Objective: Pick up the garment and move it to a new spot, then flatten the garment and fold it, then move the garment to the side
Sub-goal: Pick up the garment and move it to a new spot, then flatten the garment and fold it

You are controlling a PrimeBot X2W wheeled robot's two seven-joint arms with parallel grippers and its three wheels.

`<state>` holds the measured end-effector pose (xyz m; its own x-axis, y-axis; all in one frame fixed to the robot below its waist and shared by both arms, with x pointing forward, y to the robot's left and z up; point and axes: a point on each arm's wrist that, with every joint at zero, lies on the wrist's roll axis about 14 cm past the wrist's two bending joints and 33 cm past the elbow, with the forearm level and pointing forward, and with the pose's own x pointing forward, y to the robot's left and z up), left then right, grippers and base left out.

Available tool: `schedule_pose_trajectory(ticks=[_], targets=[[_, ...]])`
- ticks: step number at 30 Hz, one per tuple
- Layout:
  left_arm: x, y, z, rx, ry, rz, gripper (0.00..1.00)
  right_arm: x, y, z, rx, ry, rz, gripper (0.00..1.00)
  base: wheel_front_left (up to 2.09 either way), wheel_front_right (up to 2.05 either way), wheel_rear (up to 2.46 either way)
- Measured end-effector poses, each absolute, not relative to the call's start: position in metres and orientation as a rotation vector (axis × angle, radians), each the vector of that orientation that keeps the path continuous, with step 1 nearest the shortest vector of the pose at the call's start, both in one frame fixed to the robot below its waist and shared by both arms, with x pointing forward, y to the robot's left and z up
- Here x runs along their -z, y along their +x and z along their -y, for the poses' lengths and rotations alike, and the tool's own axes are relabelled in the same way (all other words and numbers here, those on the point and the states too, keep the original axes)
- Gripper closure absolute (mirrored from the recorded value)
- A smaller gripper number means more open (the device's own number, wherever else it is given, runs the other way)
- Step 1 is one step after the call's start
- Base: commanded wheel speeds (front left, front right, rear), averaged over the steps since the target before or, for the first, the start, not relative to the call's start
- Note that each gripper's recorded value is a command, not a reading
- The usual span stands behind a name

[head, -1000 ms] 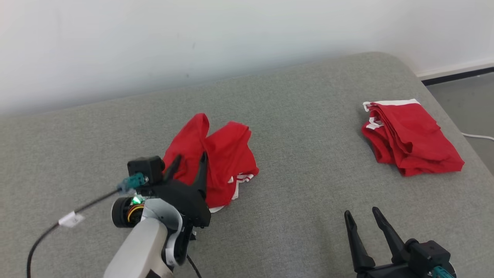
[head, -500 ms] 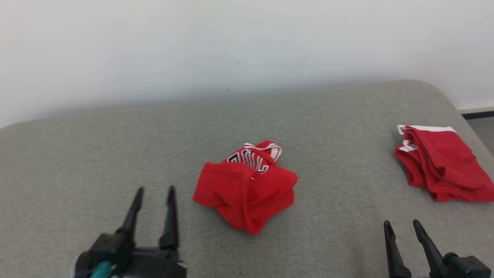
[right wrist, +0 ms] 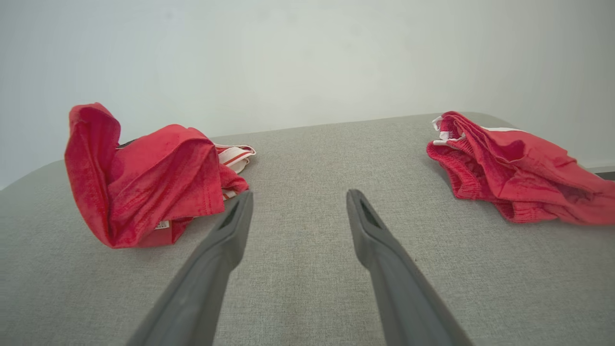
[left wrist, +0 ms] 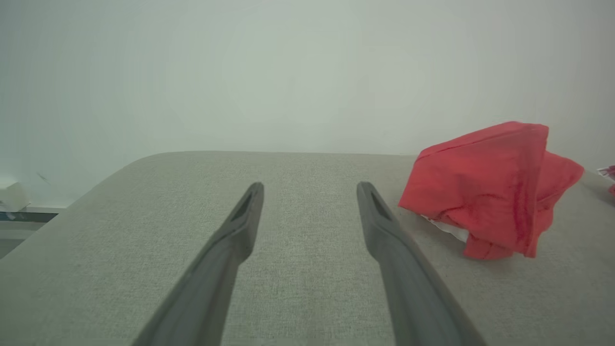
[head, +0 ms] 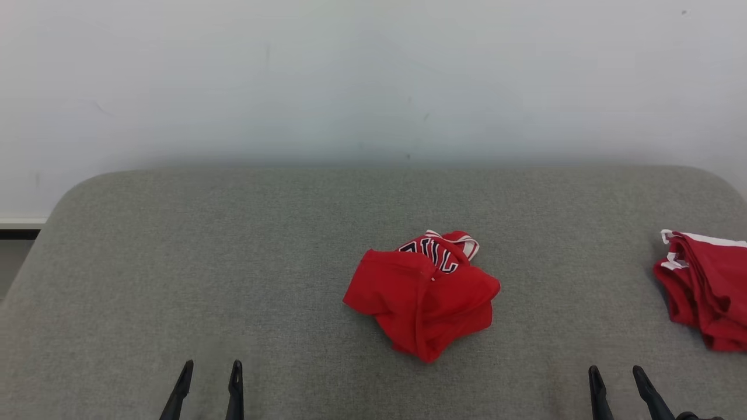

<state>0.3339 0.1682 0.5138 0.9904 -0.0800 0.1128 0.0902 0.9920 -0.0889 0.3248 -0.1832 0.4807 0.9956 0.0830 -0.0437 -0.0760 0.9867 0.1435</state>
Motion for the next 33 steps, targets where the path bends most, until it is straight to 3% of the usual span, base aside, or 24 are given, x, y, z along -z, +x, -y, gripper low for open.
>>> schedule_pose_trajectory(ticks=[33], targets=[[-0.493, 0.324, -0.18, 0.052, -0.088, 0.049, 0.0, -0.472, 0.325, 0.167, -0.113, 0.163, -0.071, 0.0, 0.0, 0.0, 0.0]])
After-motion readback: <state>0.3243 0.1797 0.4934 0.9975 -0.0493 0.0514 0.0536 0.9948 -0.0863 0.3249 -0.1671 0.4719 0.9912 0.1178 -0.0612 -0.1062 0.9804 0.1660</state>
